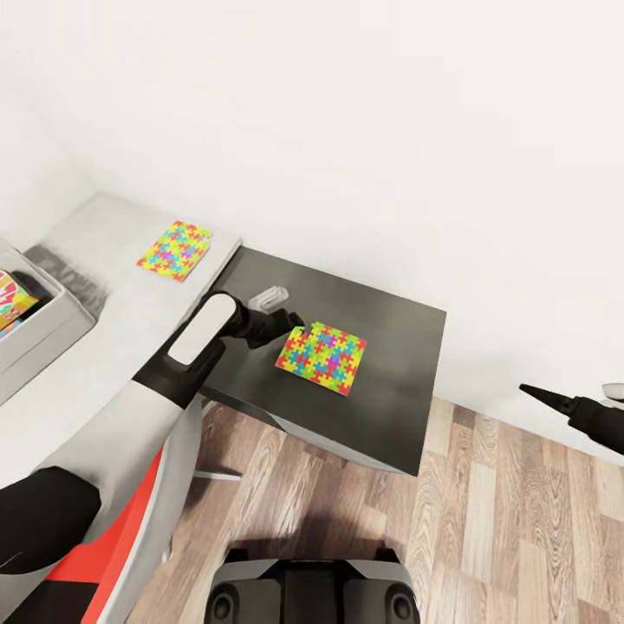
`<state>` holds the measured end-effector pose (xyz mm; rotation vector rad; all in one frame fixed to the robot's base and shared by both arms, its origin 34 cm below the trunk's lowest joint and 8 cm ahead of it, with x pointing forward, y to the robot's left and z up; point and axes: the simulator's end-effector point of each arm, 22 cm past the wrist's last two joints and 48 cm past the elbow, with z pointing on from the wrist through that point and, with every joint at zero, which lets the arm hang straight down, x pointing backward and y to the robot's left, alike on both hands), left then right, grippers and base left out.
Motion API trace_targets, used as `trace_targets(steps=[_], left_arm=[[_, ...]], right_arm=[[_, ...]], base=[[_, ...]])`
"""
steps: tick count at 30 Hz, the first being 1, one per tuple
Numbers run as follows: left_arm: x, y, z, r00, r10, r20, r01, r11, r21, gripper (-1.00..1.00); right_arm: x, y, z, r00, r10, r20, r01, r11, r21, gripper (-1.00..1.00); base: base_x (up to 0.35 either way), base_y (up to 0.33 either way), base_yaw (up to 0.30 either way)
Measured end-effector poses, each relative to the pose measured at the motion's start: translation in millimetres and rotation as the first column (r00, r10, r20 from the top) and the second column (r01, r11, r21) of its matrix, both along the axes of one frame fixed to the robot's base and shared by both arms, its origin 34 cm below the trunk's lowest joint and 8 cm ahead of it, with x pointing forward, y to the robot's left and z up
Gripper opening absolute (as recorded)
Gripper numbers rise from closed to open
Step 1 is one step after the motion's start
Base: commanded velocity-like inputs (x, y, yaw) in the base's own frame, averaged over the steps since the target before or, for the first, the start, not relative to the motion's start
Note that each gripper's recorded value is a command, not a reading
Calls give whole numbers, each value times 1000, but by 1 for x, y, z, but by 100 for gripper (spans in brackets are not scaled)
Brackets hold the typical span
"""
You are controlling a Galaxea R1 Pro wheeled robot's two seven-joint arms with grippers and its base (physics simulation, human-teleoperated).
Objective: Put all the toys in the child's room - the three board games (two on the bed and one on the table), the two jigsaw puzzles on the table, and the tennis ball on the table - inside the toy box on the table in the child's room.
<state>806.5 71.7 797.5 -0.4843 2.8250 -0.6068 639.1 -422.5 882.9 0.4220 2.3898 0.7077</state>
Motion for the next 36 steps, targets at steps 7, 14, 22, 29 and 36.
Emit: trace_targets(steps=[7, 14, 22, 29, 36], left_arm=[[3, 3, -3, 1000, 8, -4, -8, 1000, -2, 100], [13, 7, -2, 1000, 16, -2, -16, 1000, -2, 100], [23, 9, -4, 1000, 28, -7, -28, 999, -18, 100], [28, 13, -8, 1000, 25, 4, -25, 1000, -7, 100], [32, 14, -9, 1000, 18, 18, -18, 1000, 0, 100]], right_arm=[[0, -7, 3, 1000, -16, 7, 16, 1000, -6, 100], [0, -10, 4, 1000, -22, 10, 22, 1000, -8, 100], [0, -11, 4, 1000, -25, 12, 25, 1000, -9, 100], [0, -12, 5, 1000, -28, 13, 28, 1000, -10, 100], [1, -13, 6, 999, -30, 15, 31, 999, -11, 100]], base=[[0, 0, 0], [0, 0, 0], [0, 0, 0], [0, 0, 0], [0, 0, 0]])
